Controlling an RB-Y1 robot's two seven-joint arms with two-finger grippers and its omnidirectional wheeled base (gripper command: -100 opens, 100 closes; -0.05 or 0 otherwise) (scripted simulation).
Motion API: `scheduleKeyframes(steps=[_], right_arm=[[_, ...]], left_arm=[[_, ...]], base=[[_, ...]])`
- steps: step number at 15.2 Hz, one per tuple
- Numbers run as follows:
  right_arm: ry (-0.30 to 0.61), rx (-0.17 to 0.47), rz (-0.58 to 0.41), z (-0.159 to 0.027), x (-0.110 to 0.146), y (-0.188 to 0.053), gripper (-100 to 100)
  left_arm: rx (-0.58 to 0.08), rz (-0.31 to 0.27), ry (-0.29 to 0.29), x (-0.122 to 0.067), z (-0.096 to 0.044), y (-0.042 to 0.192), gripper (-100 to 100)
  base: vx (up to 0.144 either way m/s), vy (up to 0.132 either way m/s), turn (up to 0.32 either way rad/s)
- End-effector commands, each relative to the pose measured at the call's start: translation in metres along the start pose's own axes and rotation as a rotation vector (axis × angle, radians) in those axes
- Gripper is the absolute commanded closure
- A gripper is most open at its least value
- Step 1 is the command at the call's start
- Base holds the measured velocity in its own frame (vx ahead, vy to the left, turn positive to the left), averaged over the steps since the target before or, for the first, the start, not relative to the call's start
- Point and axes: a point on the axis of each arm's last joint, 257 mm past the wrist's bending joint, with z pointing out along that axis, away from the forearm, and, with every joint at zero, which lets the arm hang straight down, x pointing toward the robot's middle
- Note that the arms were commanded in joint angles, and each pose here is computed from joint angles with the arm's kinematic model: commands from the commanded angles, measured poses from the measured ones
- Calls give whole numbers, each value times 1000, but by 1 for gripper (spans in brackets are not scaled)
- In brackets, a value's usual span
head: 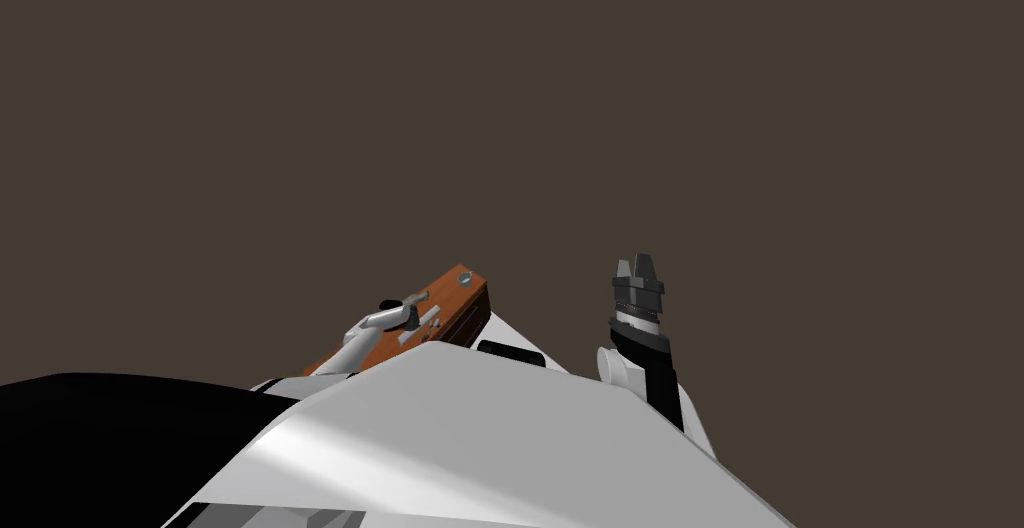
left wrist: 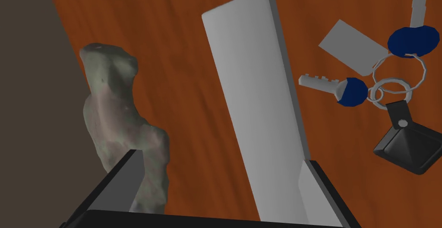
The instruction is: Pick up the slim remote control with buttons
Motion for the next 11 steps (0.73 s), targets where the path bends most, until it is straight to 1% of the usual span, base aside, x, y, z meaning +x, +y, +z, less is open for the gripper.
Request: scheduleKeyframes(steps=[1, 2, 3, 4, 5, 6, 7, 8, 9, 10, 11], right_arm=[[0, 0, 0, 0, 0, 0, 0], [0, 0, 0, 0, 0, 0, 0], [0, 0, 0, 0, 0, 0, 0], [0, 0, 0, 0, 0, 0, 0], [0, 0, 0, 0, 0, 0, 0], [0, 0, 0, 0, 0, 0, 0], [0, 0, 0, 0, 0, 0, 0], [0, 0, 0, 0, 0, 0, 0], [0, 0, 0, 0, 0, 0, 0], [0, 0, 0, 0, 0, 0, 0], [0, 0, 0, 0, 0, 0, 0]], left_arm=[[-60, -37, -19, -10, 2, 16, -100], [-95, -72, -24, -13, 3, 22, -100], [-115, -77, -35, -18, 4, 30, -100], [-115, -77, -35, -18, 4, 30, -100], [-166, -116, -49, -25, 4, 43, -100], [-166, -116, -49, -25, 4, 43, -100], [-214, -153, -61, -31, 3, 55, -100], [-214, -153, -61, -31, 3, 56, -100], [-255, -186, -68, -34, 2, 66, -100], [-258, -188, -71, -35, 2, 67, -100], [-298, -219, -79, -39, 0, 78, -100]], base=[[26, 27, -107], [34, 34, -130], [32, 39, -118], [19, 30, -29], [19, 29, -73], [18, 33, -84], [27, 39, -110], [27, 45, -94], [33, 49, -100], [31, 51, -92], [29, 55, -97]])
